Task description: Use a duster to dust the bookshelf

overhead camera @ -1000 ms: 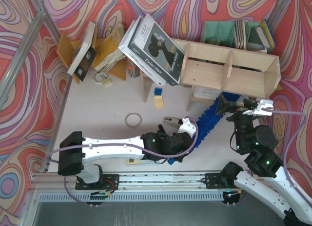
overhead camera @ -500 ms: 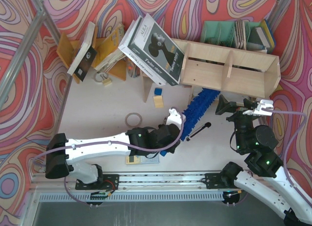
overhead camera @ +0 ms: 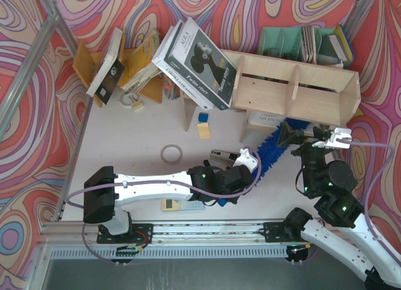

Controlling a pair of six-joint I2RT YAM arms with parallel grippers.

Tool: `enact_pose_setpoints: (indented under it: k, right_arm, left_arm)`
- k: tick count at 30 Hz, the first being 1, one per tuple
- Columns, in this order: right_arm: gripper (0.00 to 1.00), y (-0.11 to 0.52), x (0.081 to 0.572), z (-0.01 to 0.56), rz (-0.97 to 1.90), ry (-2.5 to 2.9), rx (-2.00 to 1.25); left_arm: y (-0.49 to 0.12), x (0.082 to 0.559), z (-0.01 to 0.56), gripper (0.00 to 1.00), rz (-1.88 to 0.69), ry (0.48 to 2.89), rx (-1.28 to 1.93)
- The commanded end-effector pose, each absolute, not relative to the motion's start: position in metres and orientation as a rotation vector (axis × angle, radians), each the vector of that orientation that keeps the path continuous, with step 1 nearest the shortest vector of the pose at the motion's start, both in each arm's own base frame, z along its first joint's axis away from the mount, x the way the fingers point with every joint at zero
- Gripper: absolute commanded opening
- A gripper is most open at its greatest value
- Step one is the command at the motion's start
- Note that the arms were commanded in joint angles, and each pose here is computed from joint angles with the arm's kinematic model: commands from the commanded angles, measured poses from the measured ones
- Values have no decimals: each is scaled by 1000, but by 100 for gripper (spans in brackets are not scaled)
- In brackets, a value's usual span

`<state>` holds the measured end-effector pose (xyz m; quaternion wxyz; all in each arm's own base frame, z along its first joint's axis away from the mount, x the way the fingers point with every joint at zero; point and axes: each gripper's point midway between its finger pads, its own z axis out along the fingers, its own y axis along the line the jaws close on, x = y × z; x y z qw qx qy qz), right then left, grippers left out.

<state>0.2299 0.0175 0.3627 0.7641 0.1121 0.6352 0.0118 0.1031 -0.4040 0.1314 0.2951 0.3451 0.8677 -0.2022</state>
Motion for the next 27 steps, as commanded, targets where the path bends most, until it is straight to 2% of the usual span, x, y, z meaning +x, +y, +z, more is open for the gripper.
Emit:
enact_pose_setpoints:
  k: [1, 16, 27]
  right_arm:
    - [99, 14, 228, 366, 18, 1363, 257]
    - [99, 14, 228, 366, 19, 1362, 256]
    - [99, 16, 230, 365, 16, 1367, 253]
  left_arm:
    - [-427, 82, 149, 0, -633, 2234, 1056]
    - [-420, 43, 166, 0, -686, 2150, 1222]
    - [-389, 35, 149, 0, -650, 2214, 1231]
